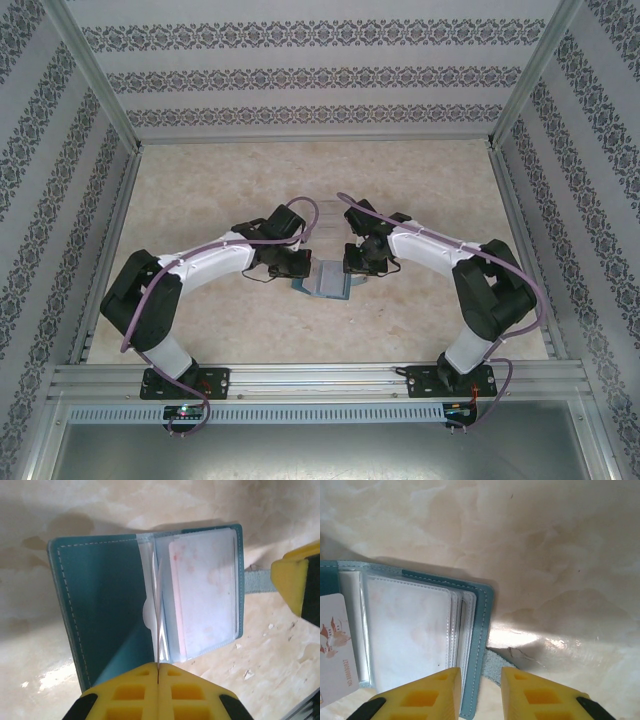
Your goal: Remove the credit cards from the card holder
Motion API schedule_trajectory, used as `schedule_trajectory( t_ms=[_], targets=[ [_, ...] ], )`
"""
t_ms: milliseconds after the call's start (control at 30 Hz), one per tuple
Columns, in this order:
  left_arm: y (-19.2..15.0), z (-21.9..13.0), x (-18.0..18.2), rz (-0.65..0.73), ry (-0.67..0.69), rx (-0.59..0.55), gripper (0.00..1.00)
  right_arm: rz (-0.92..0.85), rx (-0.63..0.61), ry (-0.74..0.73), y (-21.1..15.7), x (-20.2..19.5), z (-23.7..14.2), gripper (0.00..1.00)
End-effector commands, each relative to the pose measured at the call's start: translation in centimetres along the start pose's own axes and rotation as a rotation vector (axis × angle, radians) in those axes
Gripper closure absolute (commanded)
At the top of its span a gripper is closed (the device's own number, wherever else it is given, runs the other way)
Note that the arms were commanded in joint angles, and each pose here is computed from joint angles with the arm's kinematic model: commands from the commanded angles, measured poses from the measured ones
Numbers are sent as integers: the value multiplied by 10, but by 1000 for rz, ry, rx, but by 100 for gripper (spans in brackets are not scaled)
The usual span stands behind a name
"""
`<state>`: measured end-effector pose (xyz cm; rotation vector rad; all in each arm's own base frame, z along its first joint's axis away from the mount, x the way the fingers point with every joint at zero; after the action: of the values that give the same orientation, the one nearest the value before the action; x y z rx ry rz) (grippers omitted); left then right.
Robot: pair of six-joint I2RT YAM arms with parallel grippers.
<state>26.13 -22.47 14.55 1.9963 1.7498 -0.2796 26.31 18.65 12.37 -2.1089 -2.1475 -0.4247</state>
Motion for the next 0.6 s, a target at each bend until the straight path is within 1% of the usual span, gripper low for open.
schedule_trajectory(
  t_ms=[0,133,233,467,567],
  targets=[
    [-1,-15,-5,111,-6,49,99,-3,-29,-21,1,-6,-14,73],
    [5,-21,-10,217,4,70,99,0,-36,-22,-1,-9,-18,73],
    [7,-26,-14,352,-8,69,100,3,-43,-23,-1,-11,-21,73],
    [17,-39,-21,645,8,16,100,14,-63,-30,-5,-18,-30,73],
    [22,-41,-22,759,34,36,100,20,-70,-33,-6,-21,-34,73]
  ],
)
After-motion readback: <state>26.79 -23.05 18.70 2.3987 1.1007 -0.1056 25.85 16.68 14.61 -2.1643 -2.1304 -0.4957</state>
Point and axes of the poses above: each hand's point on the last joint's axis, 136 mm out from that joint toward the fingers, its own z axis out along the fingers, its own x axis along the line the jaws close on, y = z × x, the point moved 8 cm from there along -z, back along the fingers, and after that the axes turned 3 degrees about -z, right-handed, at the moved point
